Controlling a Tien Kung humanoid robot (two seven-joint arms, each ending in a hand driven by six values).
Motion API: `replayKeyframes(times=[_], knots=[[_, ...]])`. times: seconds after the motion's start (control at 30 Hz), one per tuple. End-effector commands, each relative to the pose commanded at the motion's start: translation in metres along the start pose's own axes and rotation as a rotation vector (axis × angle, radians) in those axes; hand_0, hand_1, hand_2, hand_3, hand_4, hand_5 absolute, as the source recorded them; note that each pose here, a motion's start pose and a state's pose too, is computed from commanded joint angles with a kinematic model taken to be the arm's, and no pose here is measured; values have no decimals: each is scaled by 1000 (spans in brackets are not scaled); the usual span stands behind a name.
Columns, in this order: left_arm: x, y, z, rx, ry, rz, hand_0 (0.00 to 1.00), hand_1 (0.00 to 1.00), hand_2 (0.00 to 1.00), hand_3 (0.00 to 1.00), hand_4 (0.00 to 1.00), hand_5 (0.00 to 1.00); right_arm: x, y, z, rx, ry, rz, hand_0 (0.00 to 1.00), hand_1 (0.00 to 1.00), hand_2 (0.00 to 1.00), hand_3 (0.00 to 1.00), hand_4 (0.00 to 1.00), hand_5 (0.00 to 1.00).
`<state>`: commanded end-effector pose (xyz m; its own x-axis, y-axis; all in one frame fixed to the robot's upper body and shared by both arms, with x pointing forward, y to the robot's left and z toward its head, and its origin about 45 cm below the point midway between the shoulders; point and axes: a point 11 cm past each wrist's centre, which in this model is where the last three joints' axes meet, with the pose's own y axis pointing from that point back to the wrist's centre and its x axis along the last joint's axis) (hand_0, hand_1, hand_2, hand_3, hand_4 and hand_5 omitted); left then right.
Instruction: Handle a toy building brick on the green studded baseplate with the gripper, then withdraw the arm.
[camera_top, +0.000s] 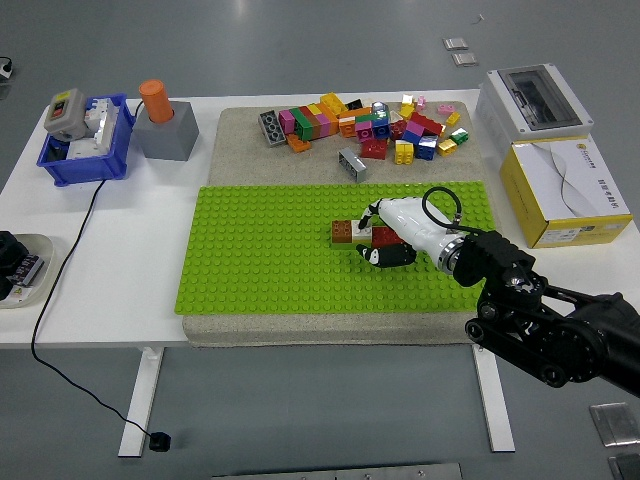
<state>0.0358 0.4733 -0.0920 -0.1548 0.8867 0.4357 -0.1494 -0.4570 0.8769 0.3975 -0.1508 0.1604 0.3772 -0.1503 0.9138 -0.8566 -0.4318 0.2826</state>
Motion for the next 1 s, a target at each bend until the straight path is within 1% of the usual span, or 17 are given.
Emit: replayKeyframes(times=[0.07, 0.13, 0.17, 0.33, 0.37, 0.47, 0.53, 0.57, 0.73, 0.77, 0.87, 1.0], knots=[[0, 0, -1, 1, 1, -1, 653, 609, 584, 606, 635, 162, 7, 1, 0, 4, -3, 17, 797, 768, 802, 625, 650, 437], [-1, 0, -1, 2, 2, -1, 653, 609, 584, 606, 635, 162, 18, 1, 1, 14, 3, 48, 797, 768, 802, 625, 650, 437], [-1, 0, -1, 2, 3, -1, 653, 609, 584, 606, 633, 163, 23, 2, 1, 18, 8, 60, 790, 768, 798, 633, 640, 419], [1, 0, 3, -6, 6, 3, 653, 609, 584, 606, 633, 163, 48, 5, 5, 30, 25, 127, 790, 768, 798, 633, 640, 419], [1, 0, 3, -8, 7, 3, 653, 609, 584, 605, 633, 163, 53, 7, 8, 28, 16, 143, 784, 770, 801, 635, 647, 391], [0, 0, 4, -10, 7, 1, 653, 609, 584, 605, 633, 163, 64, 13, 19, 10, -36, 198, 784, 770, 801, 635, 647, 391], [-1, 0, 4, -11, 7, -1, 653, 609, 584, 605, 633, 163, 66, 18, 29, -8, -76, 226, 784, 770, 801, 635, 647, 391], [-1, 0, 4, -11, 7, -2, 653, 609, 583, 605, 632, 164, 67, 21, 35, -22, -107, 244, 753, 762, 792, 650, 646, 359], [0, 0, 1, -6, 1, 1, 653, 609, 583, 605, 632, 164, 72, 31, 61, -72, -251, 320, 753, 762, 792, 650, 646, 359], [1, 0, 2, -7, -1, 1, 653, 610, 583, 606, 632, 164, 74, 32, 64, -77, -272, 333, 716, 748, 781, 657, 644, 347], [2, 0, 3, -11, -7, 2, 653, 610, 583, 606, 632, 164, 77, 35, 71, -88, -324, 367, 716, 748, 781, 657, 644, 347], [2, 0, 5, -16, -15, 1, 653, 610, 584, 606, 633, 164, 75, 39, 76, -97, -362, 395, 707, 738, 767, 657, 641, 351]])
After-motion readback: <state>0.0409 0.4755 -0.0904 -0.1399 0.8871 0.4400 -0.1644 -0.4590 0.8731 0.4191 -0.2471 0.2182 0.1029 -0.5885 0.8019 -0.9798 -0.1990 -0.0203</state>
